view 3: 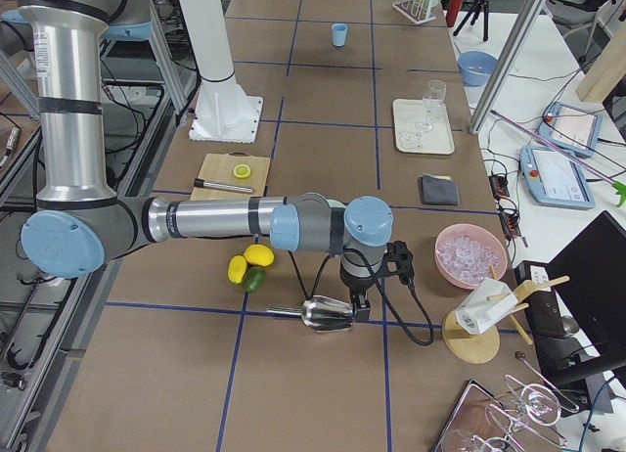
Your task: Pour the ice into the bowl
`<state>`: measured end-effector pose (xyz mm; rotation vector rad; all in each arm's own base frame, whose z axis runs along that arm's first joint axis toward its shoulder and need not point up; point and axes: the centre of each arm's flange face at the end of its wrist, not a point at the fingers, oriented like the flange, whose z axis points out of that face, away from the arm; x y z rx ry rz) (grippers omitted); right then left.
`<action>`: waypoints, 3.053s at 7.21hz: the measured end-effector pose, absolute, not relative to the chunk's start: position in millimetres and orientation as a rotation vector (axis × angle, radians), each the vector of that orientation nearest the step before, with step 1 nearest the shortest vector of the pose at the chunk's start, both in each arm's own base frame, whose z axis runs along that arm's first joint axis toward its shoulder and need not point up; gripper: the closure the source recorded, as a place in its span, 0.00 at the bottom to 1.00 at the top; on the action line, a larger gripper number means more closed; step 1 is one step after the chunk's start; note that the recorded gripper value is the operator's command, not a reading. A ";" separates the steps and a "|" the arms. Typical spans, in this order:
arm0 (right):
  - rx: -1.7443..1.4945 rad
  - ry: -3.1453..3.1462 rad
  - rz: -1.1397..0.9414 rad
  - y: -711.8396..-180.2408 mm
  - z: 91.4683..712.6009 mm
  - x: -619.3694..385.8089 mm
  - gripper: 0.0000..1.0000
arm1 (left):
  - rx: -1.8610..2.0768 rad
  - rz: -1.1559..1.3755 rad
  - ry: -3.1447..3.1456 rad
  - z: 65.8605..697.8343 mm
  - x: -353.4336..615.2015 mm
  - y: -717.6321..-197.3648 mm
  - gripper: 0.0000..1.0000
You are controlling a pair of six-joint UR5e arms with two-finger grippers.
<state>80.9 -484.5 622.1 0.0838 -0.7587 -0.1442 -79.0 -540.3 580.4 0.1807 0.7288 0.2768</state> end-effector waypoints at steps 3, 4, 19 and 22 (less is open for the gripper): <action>0.100 -0.778 -0.193 -490.3 616.3 63.8 0.00 | 0.149 0.277 0.735 605.1 -75.4 -516.6 0.00; 0.114 -0.778 -0.202 -490.7 615.7 61.3 0.00 | 0.158 0.287 0.737 607.3 -72.6 -514.9 0.00; 0.054 -0.744 -0.132 -475.7 643.9 44.7 0.00 | 0.202 0.039 0.849 602.8 -63.9 -493.6 0.00; 0.055 -0.751 -0.154 -476.5 637.7 33.7 0.00 | 0.133 0.008 0.840 621.1 -63.4 -480.4 0.00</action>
